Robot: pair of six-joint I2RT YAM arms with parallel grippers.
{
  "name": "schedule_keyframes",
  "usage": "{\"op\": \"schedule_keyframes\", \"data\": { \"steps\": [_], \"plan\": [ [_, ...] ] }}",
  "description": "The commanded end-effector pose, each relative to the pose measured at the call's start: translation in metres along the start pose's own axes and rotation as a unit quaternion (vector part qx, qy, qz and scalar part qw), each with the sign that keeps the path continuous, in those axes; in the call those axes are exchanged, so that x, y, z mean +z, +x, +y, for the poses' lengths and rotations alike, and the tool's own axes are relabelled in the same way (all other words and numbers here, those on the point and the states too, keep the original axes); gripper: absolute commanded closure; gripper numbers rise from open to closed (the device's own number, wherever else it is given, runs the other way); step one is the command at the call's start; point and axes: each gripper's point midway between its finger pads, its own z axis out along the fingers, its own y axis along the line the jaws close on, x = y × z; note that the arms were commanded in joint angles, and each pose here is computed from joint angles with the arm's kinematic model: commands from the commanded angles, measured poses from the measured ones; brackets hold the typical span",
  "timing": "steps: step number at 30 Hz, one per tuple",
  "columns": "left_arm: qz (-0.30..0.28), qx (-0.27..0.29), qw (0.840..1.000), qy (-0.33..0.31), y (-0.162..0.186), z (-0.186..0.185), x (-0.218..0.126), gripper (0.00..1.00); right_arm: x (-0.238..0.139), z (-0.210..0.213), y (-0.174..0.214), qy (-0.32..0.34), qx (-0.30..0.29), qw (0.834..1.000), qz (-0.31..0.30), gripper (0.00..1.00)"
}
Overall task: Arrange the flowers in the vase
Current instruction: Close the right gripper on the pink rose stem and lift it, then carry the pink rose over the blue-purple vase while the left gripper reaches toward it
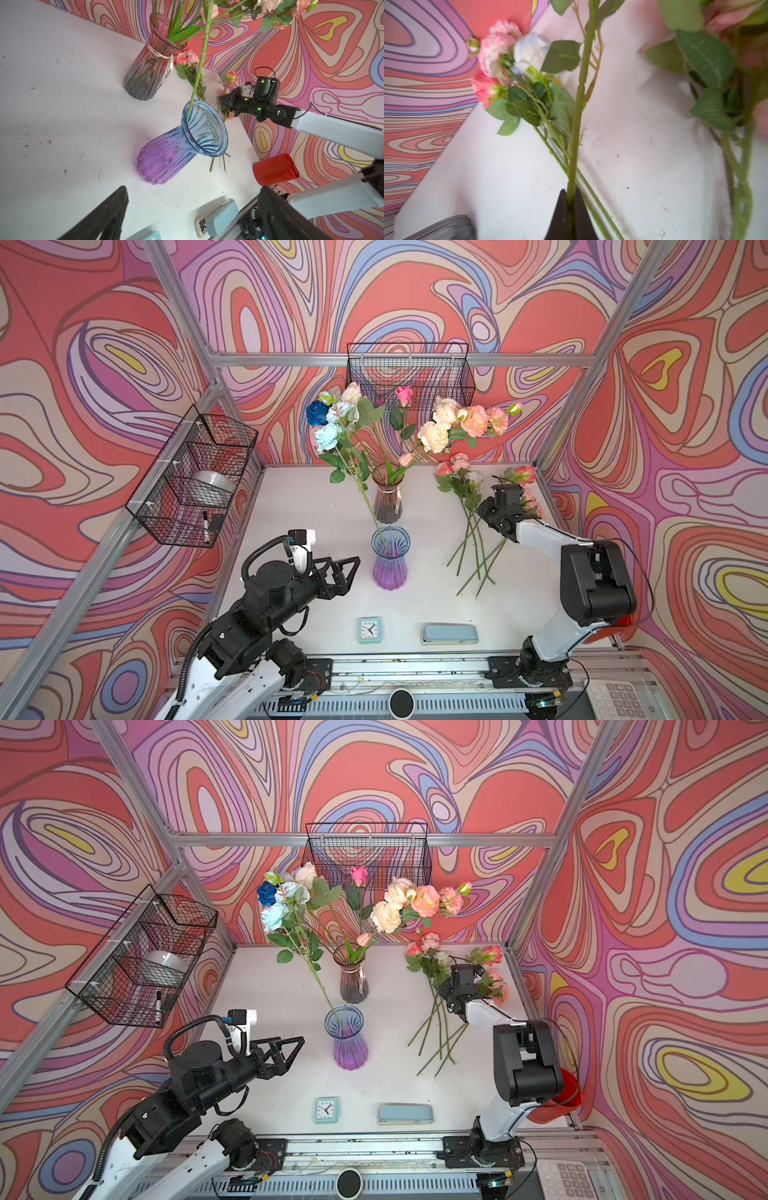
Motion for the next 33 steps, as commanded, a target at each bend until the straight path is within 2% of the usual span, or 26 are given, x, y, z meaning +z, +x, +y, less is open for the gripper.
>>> {"op": "schedule_keyframes", "data": {
  "steps": [1, 7, 10, 13, 18, 21, 23, 26, 30, 33],
  "plan": [
    [-0.005, 0.008, 1.0, 0.011, -0.005, -0.008, -0.008, 0.0, -0.03, 0.005, -0.006, -0.031, -0.004, 0.999, -0.021, 1.0],
    [-0.006, 0.024, 0.999, 0.023, -0.011, -0.017, -0.019, 0.0, -0.111, 0.022, -0.018, -0.096, -0.025, 0.992, -0.08, 1.0],
    [-0.011, 0.03, 0.999, 0.03, -0.014, -0.022, -0.024, 0.0, -0.158, 0.039, -0.028, -0.145, -0.045, 0.981, -0.12, 1.0],
    [-0.016, 0.033, 0.998, 0.041, -0.018, -0.028, -0.029, 0.0, -0.207, 0.06, -0.036, -0.211, -0.066, 0.963, -0.156, 1.0],
    [-0.018, 0.046, 0.996, 0.068, -0.023, -0.042, -0.037, 0.0, -0.286, 0.092, -0.043, -0.336, -0.096, 0.915, -0.201, 1.0],
    [-0.022, 0.056, 0.995, 0.085, -0.027, -0.051, -0.044, 0.0, -0.331, 0.112, -0.038, -0.419, -0.127, 0.873, -0.214, 1.0],
    [-0.025, 0.065, 0.992, 0.101, -0.03, -0.058, -0.048, 0.0, -0.353, 0.131, -0.029, -0.478, -0.156, 0.842, -0.195, 1.0],
    [-0.026, 0.077, 0.987, 0.137, -0.033, -0.074, -0.054, 0.0, -0.369, 0.16, -0.012, -0.551, -0.187, 0.802, -0.134, 1.0],
    [-0.024, 0.09, 0.978, 0.187, -0.036, -0.096, -0.061, 0.0, -0.378, 0.19, 0.02, -0.586, -0.237, 0.771, -0.077, 1.0],
    [-0.023, 0.095, 0.971, 0.218, -0.039, -0.11, -0.064, 0.01, -0.389, 0.22, 0.068, -0.593, -0.3, 0.746, -0.044, 1.0]
  ]
}}
